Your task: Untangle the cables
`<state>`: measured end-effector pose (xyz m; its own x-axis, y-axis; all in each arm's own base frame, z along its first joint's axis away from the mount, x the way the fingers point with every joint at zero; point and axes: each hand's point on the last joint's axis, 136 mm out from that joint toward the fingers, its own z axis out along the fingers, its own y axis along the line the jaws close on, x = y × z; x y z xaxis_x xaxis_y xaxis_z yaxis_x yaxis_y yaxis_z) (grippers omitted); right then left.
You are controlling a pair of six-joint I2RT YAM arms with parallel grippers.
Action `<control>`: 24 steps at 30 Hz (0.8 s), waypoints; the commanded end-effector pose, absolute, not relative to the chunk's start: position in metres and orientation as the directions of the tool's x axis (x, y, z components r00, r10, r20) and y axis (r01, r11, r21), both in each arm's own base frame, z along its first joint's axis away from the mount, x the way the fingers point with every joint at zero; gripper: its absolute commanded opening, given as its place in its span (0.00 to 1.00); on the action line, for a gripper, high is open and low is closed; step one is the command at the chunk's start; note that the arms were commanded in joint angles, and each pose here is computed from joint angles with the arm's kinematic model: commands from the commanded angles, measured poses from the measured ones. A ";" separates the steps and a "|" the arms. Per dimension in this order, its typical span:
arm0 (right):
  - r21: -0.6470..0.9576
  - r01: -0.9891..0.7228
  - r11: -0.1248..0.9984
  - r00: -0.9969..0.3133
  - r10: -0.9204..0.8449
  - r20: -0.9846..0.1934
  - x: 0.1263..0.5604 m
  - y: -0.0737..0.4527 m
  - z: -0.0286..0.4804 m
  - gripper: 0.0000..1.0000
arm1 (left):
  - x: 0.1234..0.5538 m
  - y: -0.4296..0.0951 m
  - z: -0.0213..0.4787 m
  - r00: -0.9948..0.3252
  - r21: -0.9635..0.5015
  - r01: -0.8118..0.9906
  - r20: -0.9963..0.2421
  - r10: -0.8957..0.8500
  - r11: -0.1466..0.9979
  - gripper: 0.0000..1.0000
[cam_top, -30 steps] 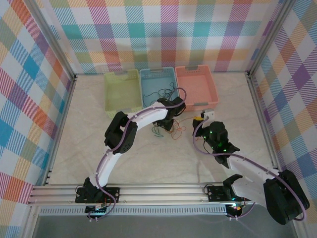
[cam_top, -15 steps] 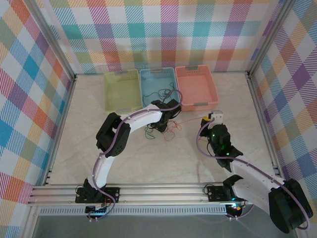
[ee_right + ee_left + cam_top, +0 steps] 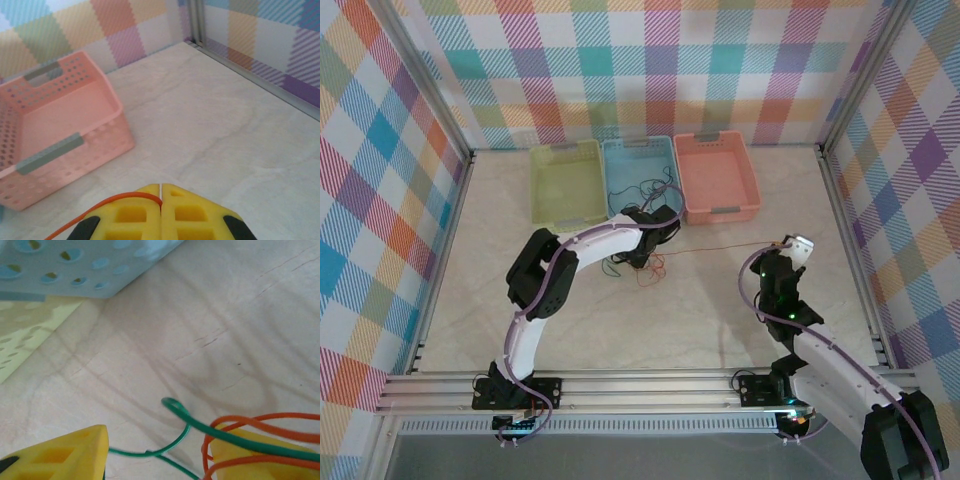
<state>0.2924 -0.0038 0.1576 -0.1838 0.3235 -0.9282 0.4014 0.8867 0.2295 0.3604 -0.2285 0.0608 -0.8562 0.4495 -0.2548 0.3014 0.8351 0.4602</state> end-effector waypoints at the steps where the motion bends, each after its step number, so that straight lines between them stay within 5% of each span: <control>1: 0.243 0.524 0.816 -0.129 0.358 -0.925 0.282 -0.029 0.159 0.00 | 0.363 -0.213 0.084 -0.843 0.498 0.270 -0.291 0.452 0.824 0.56; 24: 0.206 0.673 0.711 -0.091 0.355 -0.930 0.263 -0.086 0.168 0.00 | 0.363 -0.175 0.115 -0.821 0.585 0.144 -0.380 0.426 0.798 0.55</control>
<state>0.2620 -0.0812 0.1585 -0.1060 0.3547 -0.9289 0.6627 0.7217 0.1999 0.3593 -0.1823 0.0906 -0.8371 0.4491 -0.3123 0.2018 0.7842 0.5868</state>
